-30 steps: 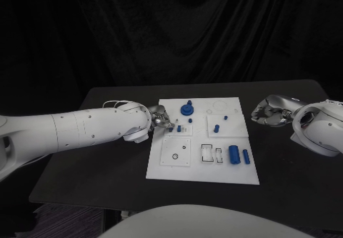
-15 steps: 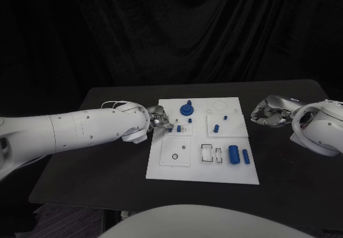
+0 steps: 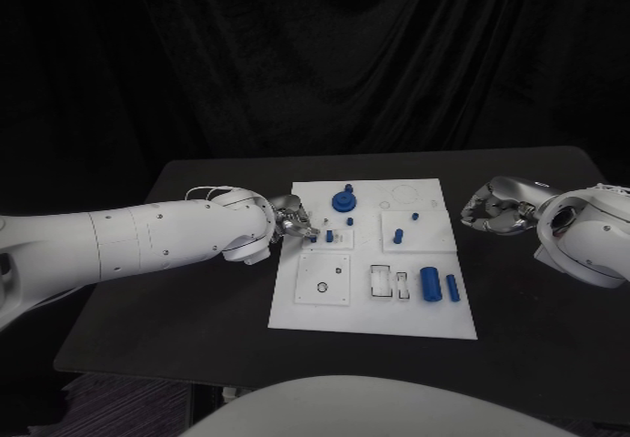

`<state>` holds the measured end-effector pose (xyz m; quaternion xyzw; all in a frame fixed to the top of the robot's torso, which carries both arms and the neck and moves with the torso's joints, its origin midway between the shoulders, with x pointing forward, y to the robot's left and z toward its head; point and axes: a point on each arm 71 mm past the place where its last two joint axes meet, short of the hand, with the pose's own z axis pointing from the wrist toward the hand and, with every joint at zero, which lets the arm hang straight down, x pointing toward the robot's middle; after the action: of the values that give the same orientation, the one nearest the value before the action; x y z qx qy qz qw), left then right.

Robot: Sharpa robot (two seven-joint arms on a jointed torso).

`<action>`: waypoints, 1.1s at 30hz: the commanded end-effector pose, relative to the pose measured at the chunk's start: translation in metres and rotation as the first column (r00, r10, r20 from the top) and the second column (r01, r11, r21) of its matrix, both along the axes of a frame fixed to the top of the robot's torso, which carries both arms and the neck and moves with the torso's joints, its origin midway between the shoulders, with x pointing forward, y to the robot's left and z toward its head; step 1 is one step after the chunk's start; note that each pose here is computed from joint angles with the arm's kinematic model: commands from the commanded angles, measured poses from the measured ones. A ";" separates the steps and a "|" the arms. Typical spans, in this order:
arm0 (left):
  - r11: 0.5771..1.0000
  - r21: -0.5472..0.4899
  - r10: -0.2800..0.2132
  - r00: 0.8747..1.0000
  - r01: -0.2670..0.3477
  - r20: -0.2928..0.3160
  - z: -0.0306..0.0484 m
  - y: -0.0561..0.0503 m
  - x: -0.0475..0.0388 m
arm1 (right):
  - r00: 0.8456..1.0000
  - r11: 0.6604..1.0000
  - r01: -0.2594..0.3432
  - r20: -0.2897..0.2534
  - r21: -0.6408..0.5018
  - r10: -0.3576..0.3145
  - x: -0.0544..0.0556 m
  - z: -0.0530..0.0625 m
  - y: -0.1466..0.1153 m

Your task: Assemble the parts on the task board

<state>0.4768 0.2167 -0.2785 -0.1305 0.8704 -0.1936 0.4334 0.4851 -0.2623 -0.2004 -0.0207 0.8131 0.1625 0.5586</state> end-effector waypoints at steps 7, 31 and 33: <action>1.000 0.021 -0.011 0.998 0.012 -0.064 -0.0117 0.002 -0.0092 | 1.000 1.000 0.011 -0.016 -0.015 -0.012 0.000 -0.001 -0.002; 1.000 0.025 -0.013 0.997 0.015 -0.072 -0.0142 0.002 -0.0083 | 0.999 0.999 0.019 -0.027 -0.026 -0.020 0.000 -0.002 -0.004; 1.000 0.025 -0.013 0.997 0.015 -0.073 -0.0146 0.002 -0.0084 | 0.999 0.999 0.019 -0.028 -0.027 -0.020 0.000 -0.002 -0.004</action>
<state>0.4761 0.2209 -0.2804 -0.1325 0.8718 -0.1890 0.4321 0.4854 -0.2646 -0.2018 -0.0203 0.8189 0.1558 0.5520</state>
